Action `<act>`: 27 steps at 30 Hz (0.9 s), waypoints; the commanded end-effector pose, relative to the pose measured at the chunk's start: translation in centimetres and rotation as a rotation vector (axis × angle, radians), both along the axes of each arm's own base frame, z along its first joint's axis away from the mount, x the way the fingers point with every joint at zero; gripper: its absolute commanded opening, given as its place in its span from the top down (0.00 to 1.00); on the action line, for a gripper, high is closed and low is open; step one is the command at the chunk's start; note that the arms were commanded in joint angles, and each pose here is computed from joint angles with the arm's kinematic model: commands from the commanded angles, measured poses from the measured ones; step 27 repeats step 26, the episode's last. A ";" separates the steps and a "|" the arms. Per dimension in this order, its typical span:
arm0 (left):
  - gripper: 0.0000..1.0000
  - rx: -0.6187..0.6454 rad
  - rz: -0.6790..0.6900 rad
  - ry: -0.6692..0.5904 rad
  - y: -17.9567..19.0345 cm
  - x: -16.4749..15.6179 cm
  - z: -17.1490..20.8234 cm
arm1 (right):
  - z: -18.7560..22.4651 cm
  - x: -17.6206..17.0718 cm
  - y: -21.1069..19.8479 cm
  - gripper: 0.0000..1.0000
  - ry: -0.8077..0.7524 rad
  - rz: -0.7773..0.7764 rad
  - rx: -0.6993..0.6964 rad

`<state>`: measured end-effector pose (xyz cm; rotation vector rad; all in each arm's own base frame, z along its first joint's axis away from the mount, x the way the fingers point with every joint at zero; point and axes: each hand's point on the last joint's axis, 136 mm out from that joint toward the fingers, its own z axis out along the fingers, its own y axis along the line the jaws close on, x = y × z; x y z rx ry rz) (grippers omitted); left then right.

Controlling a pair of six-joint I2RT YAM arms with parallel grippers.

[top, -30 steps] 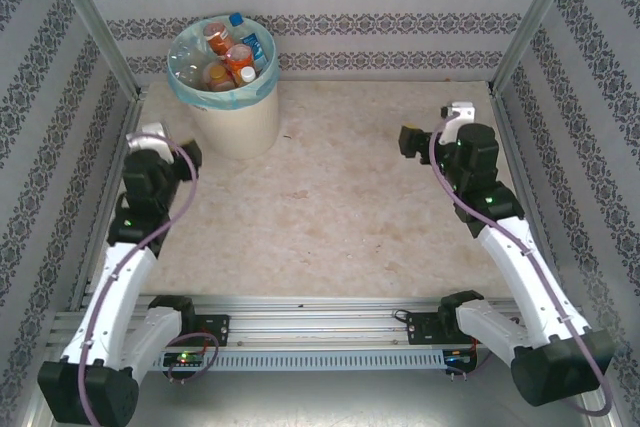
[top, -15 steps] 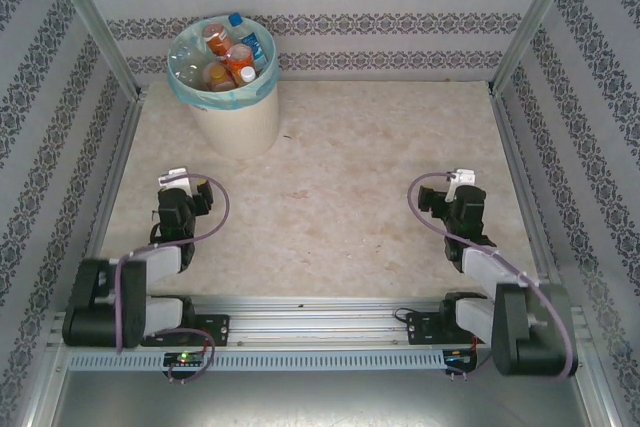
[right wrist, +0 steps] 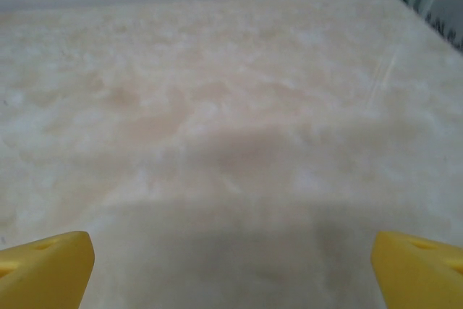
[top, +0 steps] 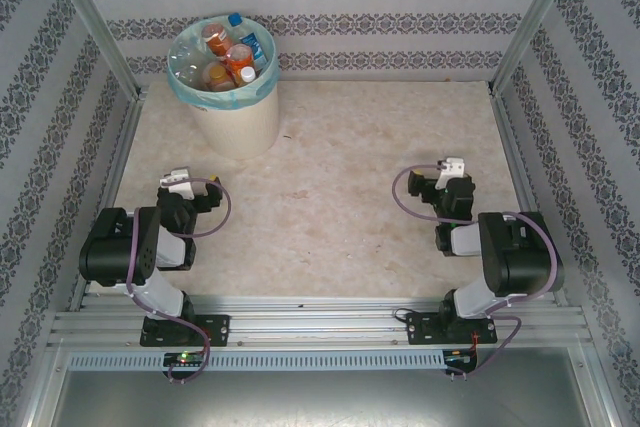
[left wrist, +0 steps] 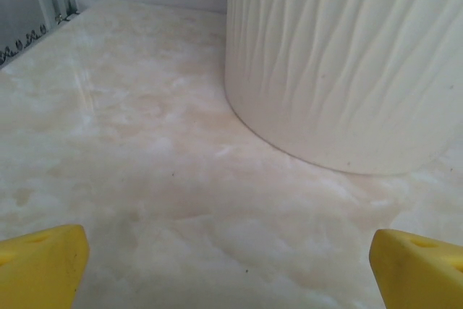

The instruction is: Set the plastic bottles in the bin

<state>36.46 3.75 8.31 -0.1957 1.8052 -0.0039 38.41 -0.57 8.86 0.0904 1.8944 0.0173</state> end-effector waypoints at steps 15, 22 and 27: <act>0.00 0.000 -0.018 -0.059 -0.1 0.6 1.7 | 1.9 1.2 -0.5 0.02 -0.043 -0.050 -0.047; 0.00 0.001 -0.027 -0.038 -0.2 1.0 1.5 | 1.9 1.2 -0.5 0.02 -0.044 -0.052 -0.047; 0.00 0.007 -0.019 -0.044 -0.2 0.8 1.6 | 1.9 1.2 -0.5 0.02 -0.044 -0.052 -0.047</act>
